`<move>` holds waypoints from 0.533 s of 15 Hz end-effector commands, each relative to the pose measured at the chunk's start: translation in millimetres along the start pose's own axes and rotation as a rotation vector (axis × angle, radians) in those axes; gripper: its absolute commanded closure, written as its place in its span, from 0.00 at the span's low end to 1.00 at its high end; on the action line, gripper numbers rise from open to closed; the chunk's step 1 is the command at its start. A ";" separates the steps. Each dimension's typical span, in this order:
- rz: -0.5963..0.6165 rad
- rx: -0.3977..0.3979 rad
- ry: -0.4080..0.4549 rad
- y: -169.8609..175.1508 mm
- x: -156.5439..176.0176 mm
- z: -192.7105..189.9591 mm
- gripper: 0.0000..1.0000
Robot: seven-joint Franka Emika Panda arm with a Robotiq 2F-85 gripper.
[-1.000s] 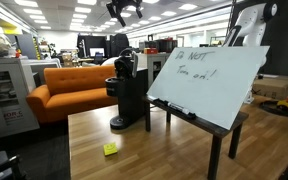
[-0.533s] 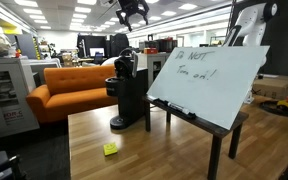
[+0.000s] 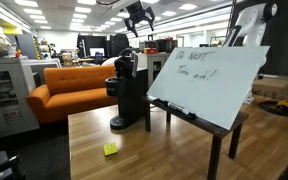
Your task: Close the coffeemaker
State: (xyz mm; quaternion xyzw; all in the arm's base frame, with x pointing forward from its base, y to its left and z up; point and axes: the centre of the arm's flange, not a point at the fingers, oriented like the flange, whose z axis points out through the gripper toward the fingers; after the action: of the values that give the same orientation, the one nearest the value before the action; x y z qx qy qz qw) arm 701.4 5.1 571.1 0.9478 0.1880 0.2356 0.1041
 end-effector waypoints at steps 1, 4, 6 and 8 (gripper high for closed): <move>-0.038 0.022 -0.023 4.8 22.2 12.6 0.00; -0.061 0.033 -0.029 -1.7 26.0 28.4 0.00; -0.081 0.042 -0.035 -6.9 25.4 39.4 0.00; -0.101 0.054 -0.045 -12.1 22.9 50.4 0.00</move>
State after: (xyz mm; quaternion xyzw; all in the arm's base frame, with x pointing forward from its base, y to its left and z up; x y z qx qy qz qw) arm 730.6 18.7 535.5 0.9464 0.2190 0.2160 0.0984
